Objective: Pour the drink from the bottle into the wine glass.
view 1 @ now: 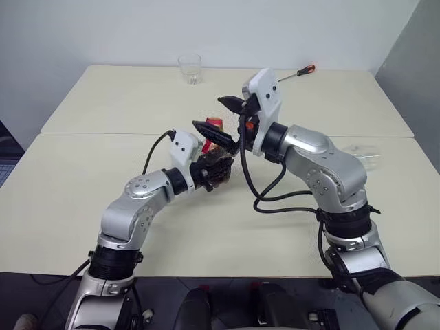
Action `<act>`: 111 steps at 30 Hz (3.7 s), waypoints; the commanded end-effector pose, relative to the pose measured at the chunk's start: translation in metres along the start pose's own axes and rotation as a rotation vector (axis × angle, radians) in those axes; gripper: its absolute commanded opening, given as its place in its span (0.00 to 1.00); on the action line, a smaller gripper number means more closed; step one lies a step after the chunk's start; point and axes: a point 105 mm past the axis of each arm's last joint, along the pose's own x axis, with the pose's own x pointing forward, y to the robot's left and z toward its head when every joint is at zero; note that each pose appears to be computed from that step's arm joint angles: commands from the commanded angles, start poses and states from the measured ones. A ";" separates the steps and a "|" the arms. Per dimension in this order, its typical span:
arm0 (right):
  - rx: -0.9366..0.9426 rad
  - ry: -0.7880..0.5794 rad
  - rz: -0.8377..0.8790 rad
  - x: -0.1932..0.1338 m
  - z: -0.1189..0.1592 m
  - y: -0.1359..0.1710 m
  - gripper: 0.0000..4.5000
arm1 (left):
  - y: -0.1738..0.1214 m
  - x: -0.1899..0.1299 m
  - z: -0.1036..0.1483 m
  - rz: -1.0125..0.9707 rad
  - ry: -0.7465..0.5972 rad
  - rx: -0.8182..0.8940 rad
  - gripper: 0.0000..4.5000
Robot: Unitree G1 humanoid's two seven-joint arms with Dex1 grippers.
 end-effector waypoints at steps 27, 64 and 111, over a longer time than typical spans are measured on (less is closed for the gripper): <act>-0.082 0.071 -0.122 -0.044 -0.008 -0.039 0.99 | -0.002 -0.006 0.019 -0.032 -0.050 0.048 0.40; 0.142 -0.065 0.005 -0.008 0.014 -0.017 0.99 | -0.003 -0.002 0.023 -0.072 -0.068 0.080 0.40; 0.207 -0.035 -0.035 -0.028 0.015 -0.024 1.00 | -0.002 0.000 0.027 -0.075 -0.081 0.080 0.23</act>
